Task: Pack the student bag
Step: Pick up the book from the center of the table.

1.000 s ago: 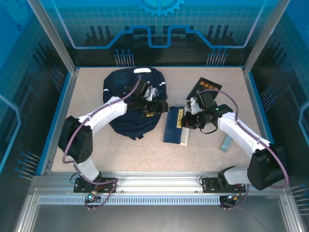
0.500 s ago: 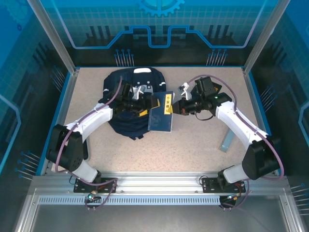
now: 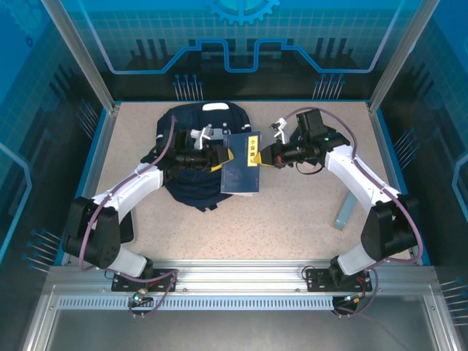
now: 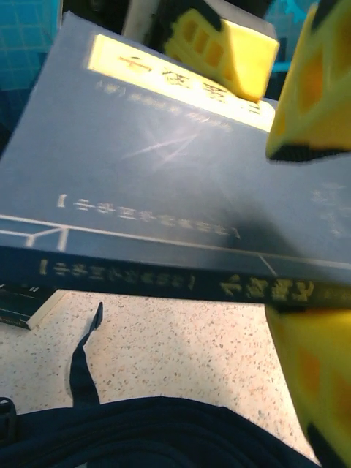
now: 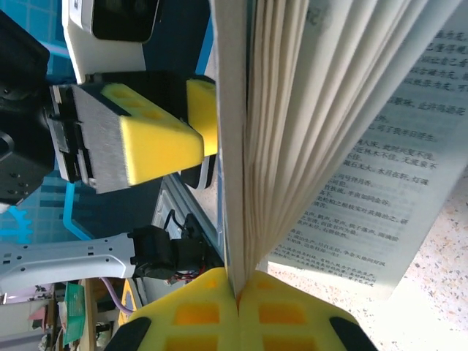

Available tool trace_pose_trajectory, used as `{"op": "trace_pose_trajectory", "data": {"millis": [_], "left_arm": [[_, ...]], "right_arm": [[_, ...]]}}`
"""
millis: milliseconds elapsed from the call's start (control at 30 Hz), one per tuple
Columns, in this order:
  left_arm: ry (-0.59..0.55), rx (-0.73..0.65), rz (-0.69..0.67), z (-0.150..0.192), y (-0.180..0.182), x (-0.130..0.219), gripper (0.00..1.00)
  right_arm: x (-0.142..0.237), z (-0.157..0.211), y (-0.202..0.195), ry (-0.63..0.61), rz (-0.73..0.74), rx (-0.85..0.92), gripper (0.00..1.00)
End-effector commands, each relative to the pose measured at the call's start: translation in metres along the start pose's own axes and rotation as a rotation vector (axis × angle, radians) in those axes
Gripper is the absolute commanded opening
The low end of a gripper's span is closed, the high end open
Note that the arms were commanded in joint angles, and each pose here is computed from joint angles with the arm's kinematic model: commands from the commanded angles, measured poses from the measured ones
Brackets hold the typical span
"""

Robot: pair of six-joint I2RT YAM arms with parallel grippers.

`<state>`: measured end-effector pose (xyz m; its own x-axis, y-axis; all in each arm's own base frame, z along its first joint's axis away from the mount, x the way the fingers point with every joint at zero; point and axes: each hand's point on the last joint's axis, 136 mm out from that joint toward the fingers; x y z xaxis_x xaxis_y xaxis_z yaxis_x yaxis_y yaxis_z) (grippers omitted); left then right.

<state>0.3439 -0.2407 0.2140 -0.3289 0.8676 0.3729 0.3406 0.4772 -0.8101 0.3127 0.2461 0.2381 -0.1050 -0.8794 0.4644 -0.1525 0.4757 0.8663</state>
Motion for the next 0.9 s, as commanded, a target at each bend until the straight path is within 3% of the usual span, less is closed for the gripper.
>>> {"op": "trace_pose_trajectory", "data": {"millis": [0,200,300,367,467,567,700,867], "left_arm": [[-0.046,-0.106,0.122,-0.008,-0.042,0.015,0.43],[-0.094,-0.102,0.099,-0.015,-0.046,0.022,0.21],[-0.138,-0.095,0.073,-0.021,-0.047,0.027,0.15],[-0.182,-0.083,0.059,-0.028,-0.048,0.032,0.12],[-0.243,-0.050,0.043,-0.040,-0.048,0.036,0.10],[-0.296,-0.013,0.025,-0.052,-0.046,0.038,0.10],[-0.388,0.036,0.021,-0.068,-0.048,0.046,0.10],[-0.508,0.155,-0.006,-0.086,-0.044,0.059,0.11]], "right_arm": [[0.003,-0.011,0.010,-0.012,-0.031,0.014,0.00],[0.002,-0.021,0.012,-0.032,-0.034,-0.022,0.06],[0.003,-0.026,0.012,-0.046,-0.017,-0.053,0.19],[0.004,-0.030,0.011,-0.063,-0.003,-0.085,0.34],[0.009,-0.037,0.012,-0.095,0.010,-0.144,0.56],[0.018,-0.044,0.013,-0.158,0.036,-0.203,0.69],[0.027,-0.047,0.014,-0.223,0.038,-0.294,0.78],[0.026,-0.044,0.013,-0.291,-0.061,-0.445,0.84]]}}
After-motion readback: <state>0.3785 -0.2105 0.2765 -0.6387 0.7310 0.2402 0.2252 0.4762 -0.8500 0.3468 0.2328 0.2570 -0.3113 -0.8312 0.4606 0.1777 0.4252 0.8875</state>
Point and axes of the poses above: each hand's point on the last joint's axis, 136 mm out from that joint toward the fingers, its own x axis back along the fingers, its own y axis along the line the jaws close on, z = x × y, and after that the axes turned 10 degrees about -x, right-handed
